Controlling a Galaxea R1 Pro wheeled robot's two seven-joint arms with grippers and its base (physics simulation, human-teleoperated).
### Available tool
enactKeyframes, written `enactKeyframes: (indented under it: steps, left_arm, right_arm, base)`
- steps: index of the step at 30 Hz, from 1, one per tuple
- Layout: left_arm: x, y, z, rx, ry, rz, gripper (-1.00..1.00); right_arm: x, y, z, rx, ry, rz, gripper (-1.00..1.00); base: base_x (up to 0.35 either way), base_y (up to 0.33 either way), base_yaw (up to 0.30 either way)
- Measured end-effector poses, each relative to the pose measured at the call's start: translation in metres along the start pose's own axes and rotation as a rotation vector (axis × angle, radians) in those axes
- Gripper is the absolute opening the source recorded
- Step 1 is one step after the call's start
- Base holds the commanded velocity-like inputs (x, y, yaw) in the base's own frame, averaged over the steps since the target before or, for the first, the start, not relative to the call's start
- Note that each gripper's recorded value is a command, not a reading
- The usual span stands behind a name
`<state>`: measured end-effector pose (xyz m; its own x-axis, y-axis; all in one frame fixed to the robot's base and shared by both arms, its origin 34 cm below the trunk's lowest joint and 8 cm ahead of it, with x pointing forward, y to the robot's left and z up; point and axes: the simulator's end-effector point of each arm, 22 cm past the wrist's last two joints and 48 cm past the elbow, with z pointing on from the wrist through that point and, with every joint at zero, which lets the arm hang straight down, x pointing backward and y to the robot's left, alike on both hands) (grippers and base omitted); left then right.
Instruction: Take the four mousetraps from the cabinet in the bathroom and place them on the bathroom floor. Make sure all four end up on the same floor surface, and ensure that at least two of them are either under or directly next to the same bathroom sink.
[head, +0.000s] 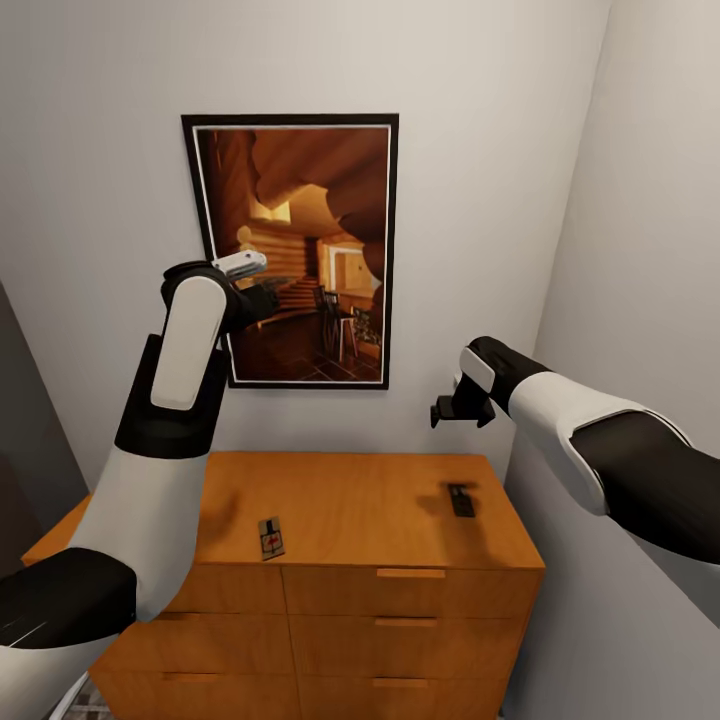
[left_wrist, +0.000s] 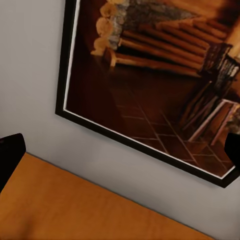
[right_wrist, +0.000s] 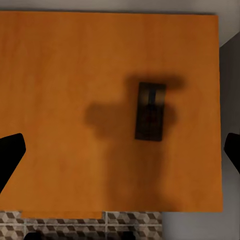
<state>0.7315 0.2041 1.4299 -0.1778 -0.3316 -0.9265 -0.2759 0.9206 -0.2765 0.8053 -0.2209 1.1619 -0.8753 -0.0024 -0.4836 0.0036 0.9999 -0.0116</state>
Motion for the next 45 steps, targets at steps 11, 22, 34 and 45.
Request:
enactKeyframes:
  steps: [11,22,34,45]
  left_arm:
    - [0.01,-0.001,0.005,0.002,-0.003,0.01,1.0]
    - [0.019,0.0,0.01,0.003,-0.004,0.014,1.0]
    - [0.032,0.001,0.015,0.006,-0.007,0.023,1.0]
    - [0.042,0.002,0.018,0.012,-0.014,0.025,1.0]
  right_arm:
    - [0.0,-0.002,0.009,0.001,-0.005,0.001,1.0]
    - [0.003,-0.003,0.021,0.003,-0.005,0.003,1.0]
    - [0.008,-0.005,0.034,0.005,-0.001,0.007,1.0]
    - [0.013,-0.007,0.047,0.006,0.001,0.009,1.0]
  base:
    - [0.0,0.0,0.0]
    - [0.0,0.0,0.0]
    - [0.0,0.0,0.0]
    - [0.0,0.0,0.0]
